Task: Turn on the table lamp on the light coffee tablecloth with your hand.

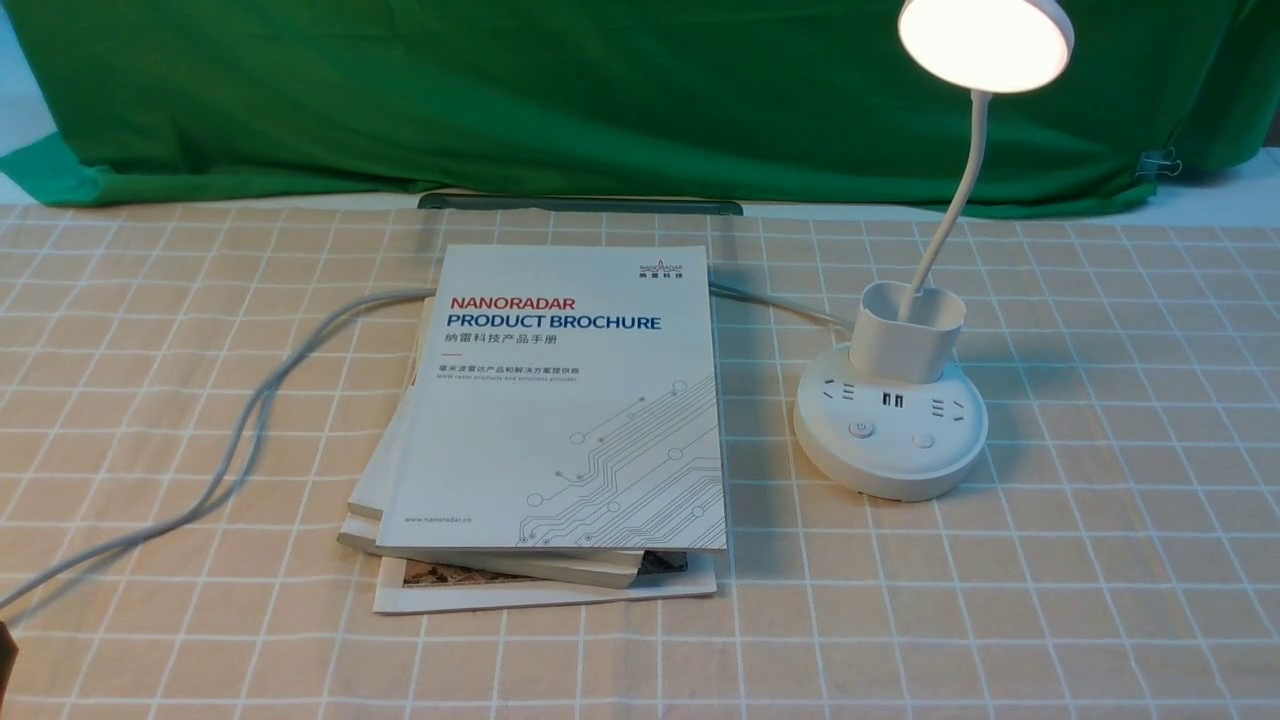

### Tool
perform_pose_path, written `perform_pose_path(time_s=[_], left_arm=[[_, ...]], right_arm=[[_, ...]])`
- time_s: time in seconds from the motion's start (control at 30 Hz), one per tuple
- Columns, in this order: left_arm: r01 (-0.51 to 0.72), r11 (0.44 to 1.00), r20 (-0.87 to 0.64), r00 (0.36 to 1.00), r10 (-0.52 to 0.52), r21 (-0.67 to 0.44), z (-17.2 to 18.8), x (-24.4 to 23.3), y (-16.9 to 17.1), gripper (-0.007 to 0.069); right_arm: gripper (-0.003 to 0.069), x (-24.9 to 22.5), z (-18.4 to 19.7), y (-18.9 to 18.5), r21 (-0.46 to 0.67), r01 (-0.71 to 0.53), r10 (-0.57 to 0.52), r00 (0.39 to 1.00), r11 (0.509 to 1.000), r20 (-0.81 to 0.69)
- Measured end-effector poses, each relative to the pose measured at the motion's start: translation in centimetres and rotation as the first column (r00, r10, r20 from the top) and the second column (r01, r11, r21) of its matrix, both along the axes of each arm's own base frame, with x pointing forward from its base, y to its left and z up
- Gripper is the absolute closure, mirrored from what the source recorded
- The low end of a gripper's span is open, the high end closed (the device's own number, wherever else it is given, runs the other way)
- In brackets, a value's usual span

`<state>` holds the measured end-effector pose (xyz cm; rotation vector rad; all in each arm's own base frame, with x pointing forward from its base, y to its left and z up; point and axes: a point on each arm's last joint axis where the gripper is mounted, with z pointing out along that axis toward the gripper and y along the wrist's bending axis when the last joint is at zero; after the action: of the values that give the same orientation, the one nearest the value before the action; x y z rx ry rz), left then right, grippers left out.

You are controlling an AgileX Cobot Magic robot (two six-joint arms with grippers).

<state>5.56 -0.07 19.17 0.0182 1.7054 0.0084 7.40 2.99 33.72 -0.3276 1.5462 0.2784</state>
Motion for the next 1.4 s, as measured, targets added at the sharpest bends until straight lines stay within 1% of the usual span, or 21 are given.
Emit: perform_pose_path(time_s=[0.03, 0.07, 0.13, 0.17, 0.23, 0.27, 0.33, 0.37, 0.4, 0.5, 0.53, 0.57, 0.6, 0.7, 0.8, 1.0, 1.2, 1.4], left_arm=[[0.0, 1.0, 0.0, 1.0, 0.0, 0.0, 0.0, 0.0, 0.0, 0.0604], [0.0, 1.0, 0.0, 1.0, 0.0, 0.0, 0.0, 0.0, 0.0, 0.0604], [0.0, 1.0, 0.0, 1.0, 0.0, 0.0, 0.0, 0.0, 0.0, 0.0604], [0.0, 1.0, 0.0, 1.0, 0.0, 0.0, 0.0, 0.0, 0.0, 0.0604], [0.0, 1.0, 0.0, 1.0, 0.0, 0.0, 0.0, 0.0, 0.0, 0.0604], [0.0, 1.0, 0.0, 1.0, 0.0, 0.0, 0.0, 0.0, 0.0, 0.0604], [0.0, 1.0, 0.0, 1.0, 0.0, 0.0, 0.0, 0.0, 0.0, 0.0604], [0.0, 1.0, 0.0, 1.0, 0.0, 0.0, 0.0, 0.0, 0.0, 0.0604], [0.0, 1.0, 0.0, 1.0, 0.0, 0.0, 0.0, 0.0, 0.0, 0.0604], [0.0, 1.0, 0.0, 1.0, 0.0, 0.0, 0.0, 0.0, 0.0, 0.0604], [0.0, 1.0, 0.0, 1.0, 0.0, 0.0, 0.0, 0.0, 0.0, 0.0604], [0.0, 1.0, 0.0, 1.0, 0.0, 0.0, 0.0, 0.0, 0.0, 0.0604], [0.0, 1.0, 0.0, 1.0, 0.0, 0.0, 0.0, 0.0, 0.0, 0.0604], [0.0, 1.0, 0.0, 1.0, 0.0, 0.0, 0.0, 0.0, 0.0, 0.0604], [0.0, 1.0, 0.0, 1.0, 0.0, 0.0, 0.0, 0.0, 0.0, 0.0604], [0.0, 1.0, 0.0, 1.0, 0.0, 0.0, 0.0, 0.0, 0.0, 0.0604], [0.0, 1.0, 0.0, 1.0, 0.0, 0.0, 0.0, 0.0, 0.0, 0.0604], [0.0, 1.0, 0.0, 1.0, 0.0, 0.001, 0.0, 0.0, 0.0, 0.0604]], right_arm=[[0.063, 0.0, -1.2, -0.1, 0.0, 0.014, -0.014, 1.0, 1.0, 0.013], [0.063, 0.1, -1.4, -0.1, -0.001, 0.017, -0.017, 1.0, 1.0, 0.012], [0.063, 0.0, -4.0, -0.7, 0.01, 0.087, -0.087, 0.996, 0.996, 0.023], [0.063, -0.1, -4.6, -1.0, 0.015, 0.116, -0.116, 0.993, 0.993, 0.031], [0.0629, -0.2, -6.9, -1.7, 0.021, 0.204, -0.205, 0.978, 0.979, 0.049], [0.0629, -0.3, -7.4, -1.8, 0.02, 0.213, -0.213, 0.976, 0.977, 0.047], [0.0629, -0.5, -10.2, -2.6, 0.029, 0.326, -0.328, 0.943, 0.945, 0.065], [0.0629, -0.5, -10.4, -2.6, 0.028, 0.326, -0.327, 0.943, 0.945, 0.064], [0.0629, -0.6, -11.8, -3.0, 0.027, 0.385, -0.386, 0.921, 0.922, 0.047], [0.0629, -1.0, -12.8, -3.6, 0.056, 0.459, -0.46, 0.888, 0.886, 0.003], [0.0629, -1.0, -12.8, -3.6, 0.059, 0.462, -0.463, 0.886, 0.885, 0.004], [0.063, -1.3, -13.2, -3.7, 0.065, 0.525, -0.524, 0.851, 0.849, -0.024], [0.063, -1.4, -13.3, -3.7, 0.065, 0.484, -0.483, 0.875, 0.873, -0.034], [0.063, -1.7, -13.8, -3.7, 0.048, 0.491, -0.488, 0.871, 0.87, -0.059], [0.063, -1.8, -14.1, -3.6, 0.018, 0.474, -0.471, 0.878, 0.88, -0.087], [0.0631, -1.7, -14.4, -3.0, 0.007, 0.37, -0.367, 0.923, 0.929, -0.114], [0.0631, -1.8, -14.7, -3.0, 0.012, 0.363, -0.358, 0.922, 0.932, -0.148], [0.0627, -1.8, -14.7, -3.2, -0.013, 0.393, -0.391, 0.91, 0.919, -0.14]])
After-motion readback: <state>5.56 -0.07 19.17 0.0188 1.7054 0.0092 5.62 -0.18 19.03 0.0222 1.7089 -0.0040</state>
